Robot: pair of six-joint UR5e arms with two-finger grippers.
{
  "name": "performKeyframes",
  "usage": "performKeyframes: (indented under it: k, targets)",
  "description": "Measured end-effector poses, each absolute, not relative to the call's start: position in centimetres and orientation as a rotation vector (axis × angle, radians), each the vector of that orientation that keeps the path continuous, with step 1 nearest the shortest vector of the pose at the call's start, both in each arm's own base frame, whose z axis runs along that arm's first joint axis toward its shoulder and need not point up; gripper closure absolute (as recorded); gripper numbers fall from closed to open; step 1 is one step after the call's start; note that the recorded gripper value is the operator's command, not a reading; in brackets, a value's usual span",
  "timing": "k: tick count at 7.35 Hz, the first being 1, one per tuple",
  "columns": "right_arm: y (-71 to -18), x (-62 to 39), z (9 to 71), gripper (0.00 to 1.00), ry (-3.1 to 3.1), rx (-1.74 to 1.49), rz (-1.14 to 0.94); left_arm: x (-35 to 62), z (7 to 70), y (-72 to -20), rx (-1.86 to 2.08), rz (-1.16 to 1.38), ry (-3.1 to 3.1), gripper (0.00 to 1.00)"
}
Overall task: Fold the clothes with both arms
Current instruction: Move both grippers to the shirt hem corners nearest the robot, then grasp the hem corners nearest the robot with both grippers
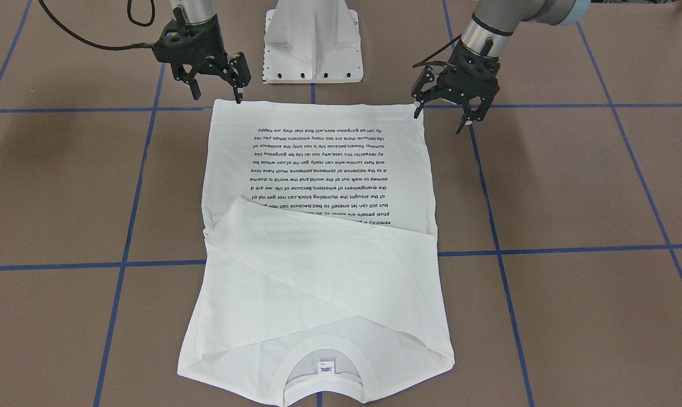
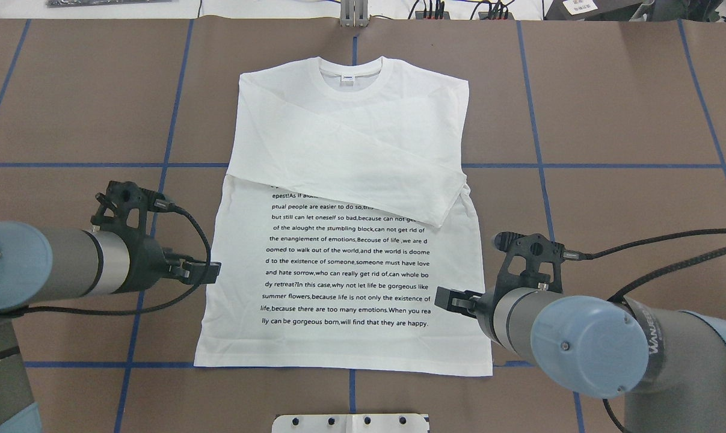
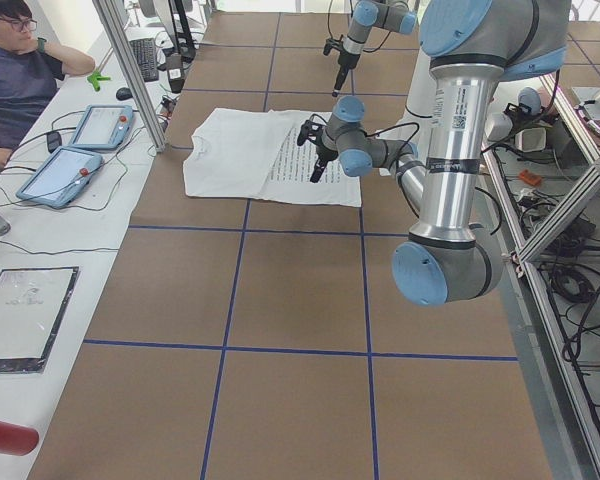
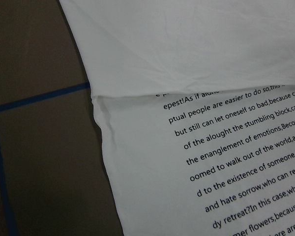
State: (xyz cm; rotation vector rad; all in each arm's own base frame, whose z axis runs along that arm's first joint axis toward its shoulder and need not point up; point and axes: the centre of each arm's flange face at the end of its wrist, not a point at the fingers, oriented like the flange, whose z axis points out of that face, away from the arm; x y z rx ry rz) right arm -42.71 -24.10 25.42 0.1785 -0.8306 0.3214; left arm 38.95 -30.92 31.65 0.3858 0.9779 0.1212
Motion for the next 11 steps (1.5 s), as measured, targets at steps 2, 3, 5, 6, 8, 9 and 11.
performKeyframes:
  k: [2,3,5,6,8,9,11]
  targets:
    - [-23.2,-43.0,25.6,0.0,-0.829,0.174,0.321,42.6,34.2,-26.5,0.326,0.077,0.939,0.08]
    - [-23.1,-43.0,25.7,0.0,-0.827,0.174,0.321,44.0,35.3,-24.8,0.304,0.063,0.92,0.26]
    - [-23.1,-43.0,25.8,0.0,-0.824,0.174,0.321,45.9,36.7,-22.2,0.273,0.036,0.896,0.44]
    - [-23.1,-43.0,25.9,0.0,-0.823,0.175,0.321,46.4,37.2,-21.4,0.263,0.037,0.887,0.44]
    - [-23.1,-43.1,25.9,0.0,-0.822,0.175,0.321,46.9,37.8,-20.7,0.253,0.043,0.874,0.48]
    - [-23.1,-43.1,26.0,0.0,-0.821,0.175,0.32,47.0,38.0,-20.6,0.251,0.045,0.869,0.59]
    - [-23.1,-43.1,26.0,0.0,-0.82,0.175,0.32,47.1,38.2,-20.6,0.251,0.046,0.867,1.0]
